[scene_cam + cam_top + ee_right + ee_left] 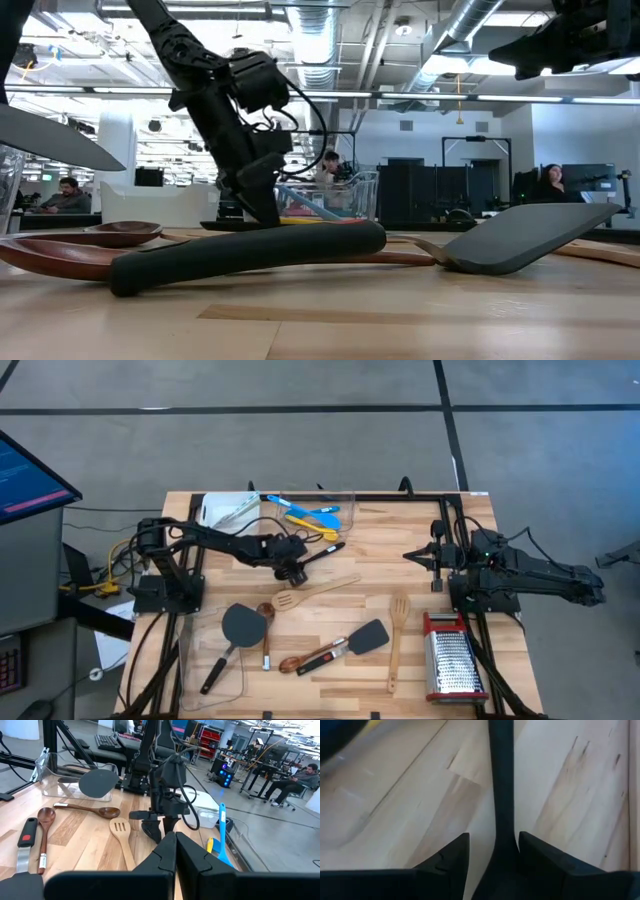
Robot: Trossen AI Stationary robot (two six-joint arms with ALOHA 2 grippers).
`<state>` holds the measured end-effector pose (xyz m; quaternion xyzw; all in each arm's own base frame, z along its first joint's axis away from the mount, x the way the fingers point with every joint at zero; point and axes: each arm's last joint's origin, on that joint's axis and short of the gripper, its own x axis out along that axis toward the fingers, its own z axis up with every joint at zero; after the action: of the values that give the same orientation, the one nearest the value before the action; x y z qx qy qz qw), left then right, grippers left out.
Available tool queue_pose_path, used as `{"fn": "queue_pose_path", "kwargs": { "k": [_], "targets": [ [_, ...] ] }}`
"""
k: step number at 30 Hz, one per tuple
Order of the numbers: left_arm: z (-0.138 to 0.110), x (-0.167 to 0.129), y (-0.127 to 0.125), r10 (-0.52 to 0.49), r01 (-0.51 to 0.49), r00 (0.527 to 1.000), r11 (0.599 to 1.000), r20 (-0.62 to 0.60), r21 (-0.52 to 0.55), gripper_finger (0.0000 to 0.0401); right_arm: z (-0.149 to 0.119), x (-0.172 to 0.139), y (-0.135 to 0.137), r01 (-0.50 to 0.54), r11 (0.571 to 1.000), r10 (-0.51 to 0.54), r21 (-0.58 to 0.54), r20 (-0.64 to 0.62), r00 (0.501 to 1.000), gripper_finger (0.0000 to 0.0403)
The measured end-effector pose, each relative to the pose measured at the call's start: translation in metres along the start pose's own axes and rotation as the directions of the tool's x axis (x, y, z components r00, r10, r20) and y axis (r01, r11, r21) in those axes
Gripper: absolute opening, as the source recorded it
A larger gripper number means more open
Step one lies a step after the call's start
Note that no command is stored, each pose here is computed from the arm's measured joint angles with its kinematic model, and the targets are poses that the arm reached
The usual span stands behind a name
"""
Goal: Pick & Place Kitchen Items
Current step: Put the black serving spoon into the top transparent bin
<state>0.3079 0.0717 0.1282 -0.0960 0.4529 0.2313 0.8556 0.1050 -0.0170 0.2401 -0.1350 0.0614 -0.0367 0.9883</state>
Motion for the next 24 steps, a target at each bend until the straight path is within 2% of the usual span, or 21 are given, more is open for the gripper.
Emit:
{"fn": "queue_pose_path", "kwargs": {
  "k": [12,18,24],
  "targets": [
    [-0.013,0.004,0.001,-0.003,0.003,1.000,0.999,0.000,-0.032,0.0159,0.000,0.000,0.000,0.000,1.000,0.000,0.000,0.000,1.000,0.0000],
    [-0.021,0.005,0.003,0.003,-0.004,1.000,0.995,-0.008,-0.095,0.0159,0.000,0.000,0.000,0.000,1.000,0.000,0.000,0.000,1.000,0.0000],
    [-0.024,0.006,0.004,0.007,-0.008,1.000,0.994,-0.002,-0.105,0.0122,0.000,0.000,0.000,0.000,1.000,0.000,0.000,0.000,1.000,0.0000]
  ]
}}
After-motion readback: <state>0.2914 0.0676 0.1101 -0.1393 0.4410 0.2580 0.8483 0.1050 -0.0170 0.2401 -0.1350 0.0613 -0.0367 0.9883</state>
